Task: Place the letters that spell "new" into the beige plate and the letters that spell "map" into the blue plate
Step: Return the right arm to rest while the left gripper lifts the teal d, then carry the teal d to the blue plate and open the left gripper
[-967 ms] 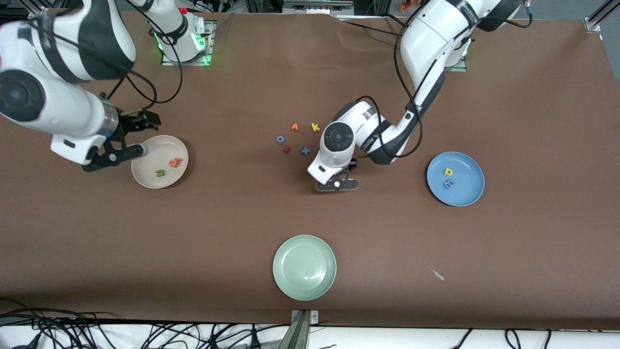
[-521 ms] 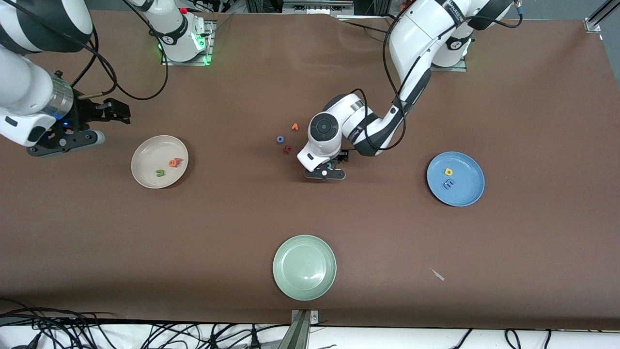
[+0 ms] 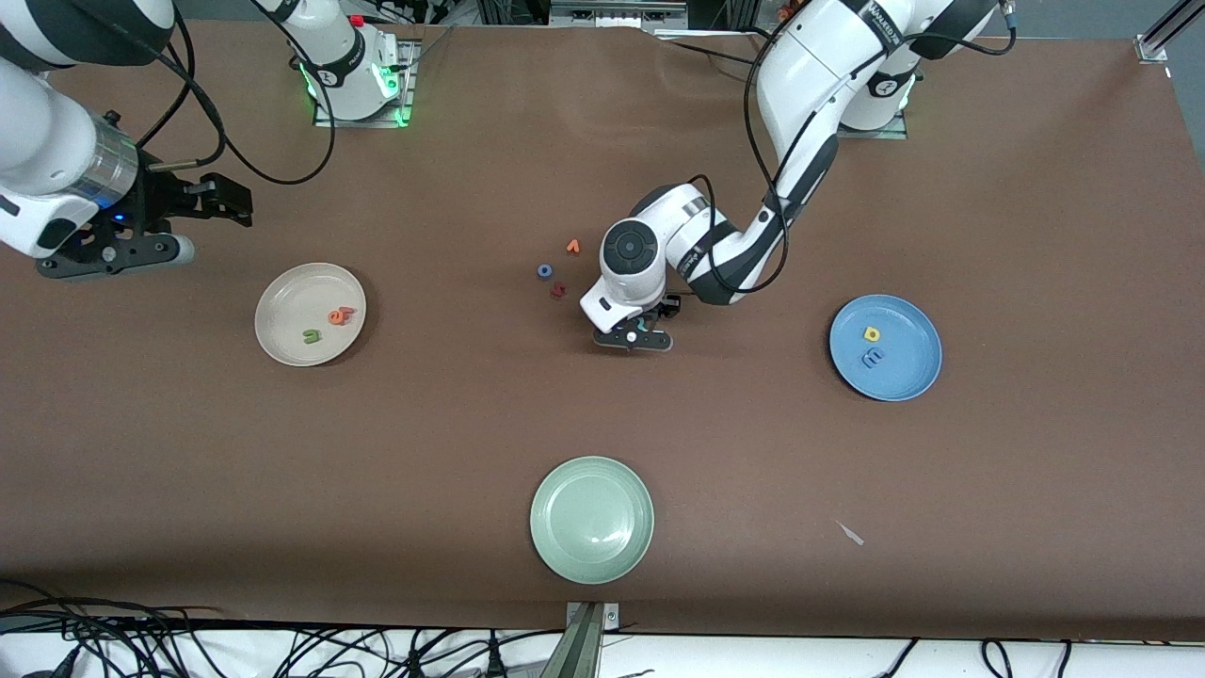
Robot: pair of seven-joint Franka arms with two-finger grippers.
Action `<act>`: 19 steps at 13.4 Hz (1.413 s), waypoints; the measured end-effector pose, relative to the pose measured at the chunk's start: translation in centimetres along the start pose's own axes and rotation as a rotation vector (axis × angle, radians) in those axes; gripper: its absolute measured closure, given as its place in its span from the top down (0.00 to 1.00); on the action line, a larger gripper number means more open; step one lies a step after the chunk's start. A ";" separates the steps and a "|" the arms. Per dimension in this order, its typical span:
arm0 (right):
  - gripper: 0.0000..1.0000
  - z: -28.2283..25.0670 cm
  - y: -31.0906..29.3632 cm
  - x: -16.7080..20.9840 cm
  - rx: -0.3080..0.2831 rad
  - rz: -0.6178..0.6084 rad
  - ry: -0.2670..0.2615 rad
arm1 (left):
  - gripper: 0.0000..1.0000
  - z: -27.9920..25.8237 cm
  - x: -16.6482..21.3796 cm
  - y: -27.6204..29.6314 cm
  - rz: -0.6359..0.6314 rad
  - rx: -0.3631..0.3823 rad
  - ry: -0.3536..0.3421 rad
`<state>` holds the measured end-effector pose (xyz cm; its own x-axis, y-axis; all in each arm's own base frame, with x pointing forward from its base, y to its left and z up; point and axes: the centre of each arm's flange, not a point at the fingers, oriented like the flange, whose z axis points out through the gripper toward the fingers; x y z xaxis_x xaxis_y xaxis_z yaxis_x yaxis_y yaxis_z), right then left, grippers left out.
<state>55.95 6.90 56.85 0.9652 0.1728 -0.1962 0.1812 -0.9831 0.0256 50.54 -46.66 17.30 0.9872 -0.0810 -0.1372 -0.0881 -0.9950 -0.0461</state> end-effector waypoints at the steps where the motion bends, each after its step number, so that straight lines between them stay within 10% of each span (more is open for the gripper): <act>1: 1.00 -0.1 0.5 -0.1 0.001 0.008 0.003 | 0.53 -0.1 0.2 0.0 -0.002 -0.009 0.011; 9: 1.00 -0.9 1.9 -0.7 0.005 0.035 0.026 | 0.27 -0.2 0.5 0.3 0.000 -0.039 0.040; 19: 1.00 -1.2 1.3 -0.7 -0.046 0.021 0.032 | 0.27 -11.7 4.5 -11.1 0.138 0.068 -0.034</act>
<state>55.75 5.59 58.17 0.9743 0.1552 -0.1634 0.1690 -0.9828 0.0745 57.55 -36.69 28.74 0.9603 -0.2131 -0.1800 -0.2321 -0.9684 -0.0915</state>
